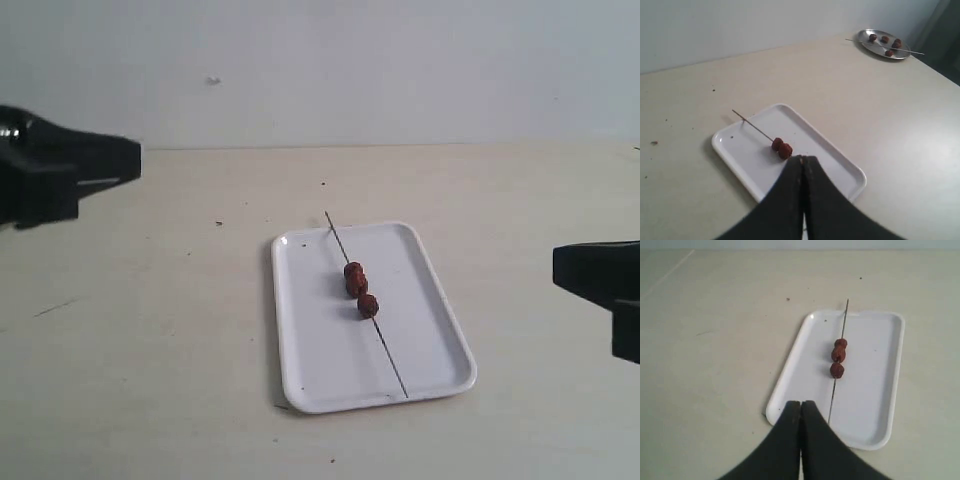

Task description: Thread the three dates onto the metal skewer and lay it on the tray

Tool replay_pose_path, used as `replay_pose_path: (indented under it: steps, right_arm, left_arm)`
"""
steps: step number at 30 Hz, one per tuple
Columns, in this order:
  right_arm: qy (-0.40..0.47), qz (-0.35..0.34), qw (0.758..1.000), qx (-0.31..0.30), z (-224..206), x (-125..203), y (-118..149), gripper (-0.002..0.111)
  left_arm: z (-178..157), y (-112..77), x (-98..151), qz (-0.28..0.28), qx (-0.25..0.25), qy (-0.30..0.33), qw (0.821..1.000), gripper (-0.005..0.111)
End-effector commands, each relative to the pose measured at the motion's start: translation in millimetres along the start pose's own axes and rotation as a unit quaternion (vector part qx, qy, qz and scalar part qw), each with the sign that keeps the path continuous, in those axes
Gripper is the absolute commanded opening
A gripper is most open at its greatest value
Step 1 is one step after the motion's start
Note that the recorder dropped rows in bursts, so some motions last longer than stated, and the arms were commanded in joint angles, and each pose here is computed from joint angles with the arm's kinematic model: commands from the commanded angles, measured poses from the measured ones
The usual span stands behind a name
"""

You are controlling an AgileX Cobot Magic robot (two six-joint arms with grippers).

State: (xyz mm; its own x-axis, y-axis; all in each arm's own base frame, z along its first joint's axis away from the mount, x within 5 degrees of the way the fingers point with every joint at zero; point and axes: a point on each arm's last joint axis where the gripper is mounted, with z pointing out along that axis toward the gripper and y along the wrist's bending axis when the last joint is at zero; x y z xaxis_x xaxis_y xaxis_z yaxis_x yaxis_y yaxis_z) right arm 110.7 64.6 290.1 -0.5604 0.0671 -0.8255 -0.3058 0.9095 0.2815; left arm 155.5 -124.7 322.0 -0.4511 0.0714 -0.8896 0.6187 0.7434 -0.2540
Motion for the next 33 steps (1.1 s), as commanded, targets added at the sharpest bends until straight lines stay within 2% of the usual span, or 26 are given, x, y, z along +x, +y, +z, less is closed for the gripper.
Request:
replay_pose_path:
  steps: [1,6,22,25,29,33]
  right_arm:
    - [-0.015,-0.010,1.000,-0.005,-7,1,-1,0.000]
    - [-0.016,-0.010,1.000,-0.005,-8,1,-1,0.000]
    - [-0.016,-0.009,1.000,-0.005,-8,1,-1,0.000]
    - [-0.016,-0.010,1.000,-0.005,-8,1,-1,0.000]
    - [-0.016,-0.010,1.000,-0.005,-8,1,-1,0.000]
    - [-0.016,-0.010,1.000,-0.005,-8,1,-1,0.000]
  left_arm:
    - [-6,1.9,16,-0.018,-0.003,-0.005,1.000,0.000]
    - [-5,3.0,23,-0.020,-0.003,0.007,1.000,0.000]
    - [-5,3.1,23,-0.016,-0.004,0.007,1.000,0.000]
    - [-18,6.6,19,-0.022,-0.013,-0.015,1.000,0.000]
    - [-39,28.1,28,-0.023,-0.091,-0.086,0.992,0.000]
    - [-57,46.7,59,-0.033,-0.168,-0.140,0.975,0.000]
